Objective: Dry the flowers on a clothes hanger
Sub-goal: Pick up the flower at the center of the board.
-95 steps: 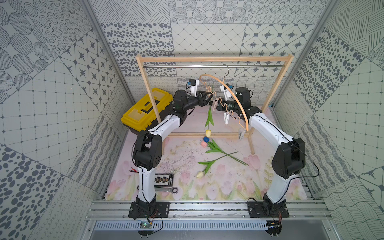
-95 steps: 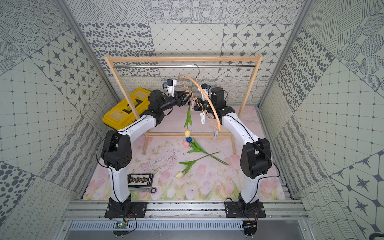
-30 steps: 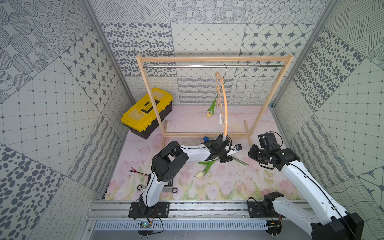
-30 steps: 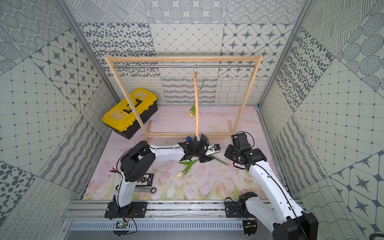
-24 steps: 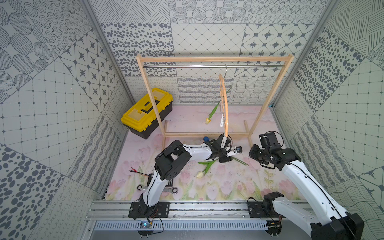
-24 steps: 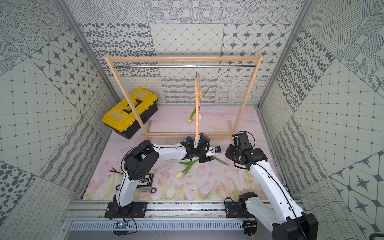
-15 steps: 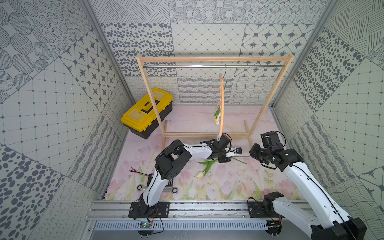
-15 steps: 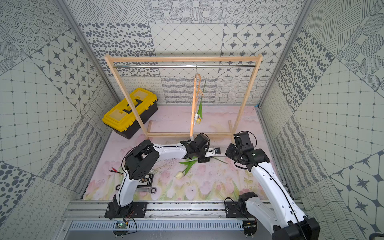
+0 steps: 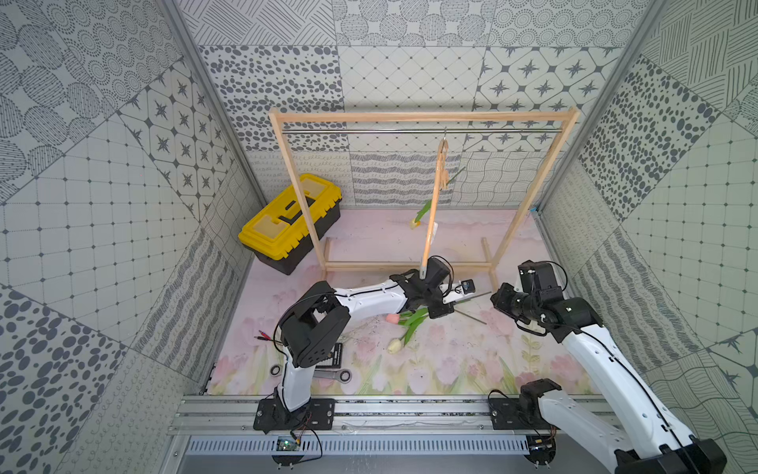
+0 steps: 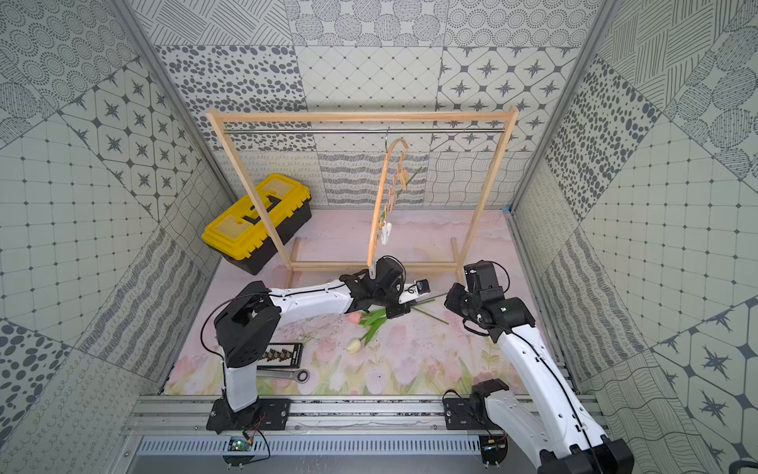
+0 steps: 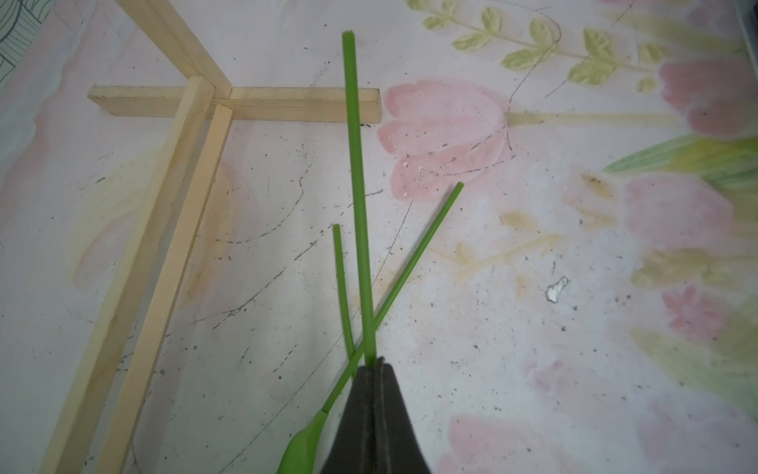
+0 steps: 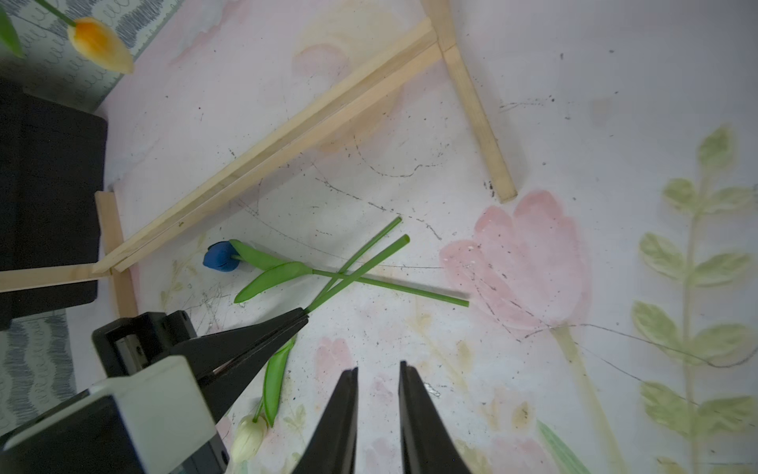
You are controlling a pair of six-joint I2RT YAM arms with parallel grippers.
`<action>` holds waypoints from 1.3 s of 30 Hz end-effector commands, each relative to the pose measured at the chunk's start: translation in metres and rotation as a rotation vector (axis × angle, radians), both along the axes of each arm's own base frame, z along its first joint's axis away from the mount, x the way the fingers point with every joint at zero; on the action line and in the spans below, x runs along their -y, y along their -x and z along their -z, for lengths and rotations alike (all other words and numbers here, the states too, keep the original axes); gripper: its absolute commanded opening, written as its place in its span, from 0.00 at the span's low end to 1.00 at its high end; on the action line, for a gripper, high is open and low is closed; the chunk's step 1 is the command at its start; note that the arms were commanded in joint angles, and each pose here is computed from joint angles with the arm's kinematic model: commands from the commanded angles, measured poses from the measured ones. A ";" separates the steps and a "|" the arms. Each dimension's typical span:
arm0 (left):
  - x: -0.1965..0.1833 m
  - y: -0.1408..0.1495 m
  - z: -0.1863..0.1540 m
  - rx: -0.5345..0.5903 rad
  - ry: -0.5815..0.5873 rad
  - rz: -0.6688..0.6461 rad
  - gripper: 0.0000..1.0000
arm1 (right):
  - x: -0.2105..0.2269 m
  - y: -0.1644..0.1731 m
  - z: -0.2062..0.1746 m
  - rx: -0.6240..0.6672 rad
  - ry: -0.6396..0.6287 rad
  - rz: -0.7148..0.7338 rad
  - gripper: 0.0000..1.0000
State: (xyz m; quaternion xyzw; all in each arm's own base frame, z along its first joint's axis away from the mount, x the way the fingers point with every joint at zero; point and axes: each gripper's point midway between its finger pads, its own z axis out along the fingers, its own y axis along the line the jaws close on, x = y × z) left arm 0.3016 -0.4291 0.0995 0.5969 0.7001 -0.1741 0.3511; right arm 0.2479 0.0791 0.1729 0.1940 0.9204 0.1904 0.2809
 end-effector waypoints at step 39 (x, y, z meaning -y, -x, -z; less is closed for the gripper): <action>0.004 -0.020 -0.078 -0.903 0.768 -0.830 0.00 | -0.109 -0.013 0.010 0.204 -0.378 -0.383 0.31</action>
